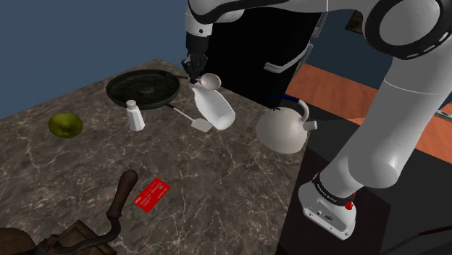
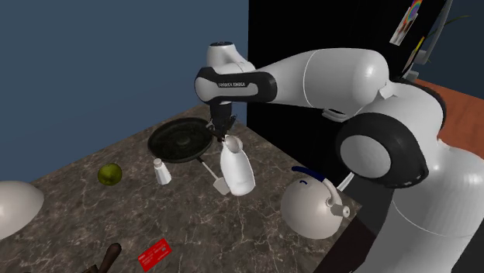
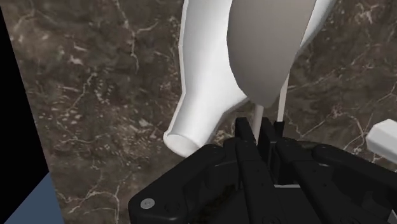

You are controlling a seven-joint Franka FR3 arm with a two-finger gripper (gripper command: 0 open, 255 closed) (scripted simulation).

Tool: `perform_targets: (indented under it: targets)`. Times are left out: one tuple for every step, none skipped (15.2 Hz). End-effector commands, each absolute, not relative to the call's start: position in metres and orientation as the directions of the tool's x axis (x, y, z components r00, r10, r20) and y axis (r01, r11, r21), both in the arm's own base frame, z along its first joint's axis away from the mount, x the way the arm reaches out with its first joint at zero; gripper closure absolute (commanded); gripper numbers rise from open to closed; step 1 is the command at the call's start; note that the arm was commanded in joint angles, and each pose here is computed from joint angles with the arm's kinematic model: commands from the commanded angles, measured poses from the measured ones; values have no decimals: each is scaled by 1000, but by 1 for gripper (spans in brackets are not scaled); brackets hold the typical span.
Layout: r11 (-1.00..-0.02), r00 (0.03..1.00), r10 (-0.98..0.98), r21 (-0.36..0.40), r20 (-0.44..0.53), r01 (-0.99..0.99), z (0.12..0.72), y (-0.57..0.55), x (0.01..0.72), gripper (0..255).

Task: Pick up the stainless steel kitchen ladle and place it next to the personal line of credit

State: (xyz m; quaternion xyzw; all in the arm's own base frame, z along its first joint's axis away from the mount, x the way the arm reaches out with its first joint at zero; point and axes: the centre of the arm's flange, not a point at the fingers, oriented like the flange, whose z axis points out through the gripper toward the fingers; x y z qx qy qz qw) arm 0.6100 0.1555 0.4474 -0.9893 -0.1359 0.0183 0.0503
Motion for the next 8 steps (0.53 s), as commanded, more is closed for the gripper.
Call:
perform_targets:
  targets:
    - [-958, 962, 271, -104, -26, 267, 448, 169, 586, 255]
    - [-958, 962, 271, -104, -26, 267, 448, 176, 575, 255]
    - [-958, 962, 271, -104, -26, 267, 448, 184, 564, 255]
    - [-958, 962, 271, -104, -26, 267, 448, 191, 553, 255]
    - [-958, 962, 271, -104, -26, 267, 448, 198, 542, 255]
    - [-958, 962, 271, -104, -26, 267, 448, 206, 531, 255]
    - [-958, 962, 271, -104, -26, 267, 448, 213, 520, 255]
    - [-958, 962, 271, -104, -26, 267, 448, 220, 509, 255]
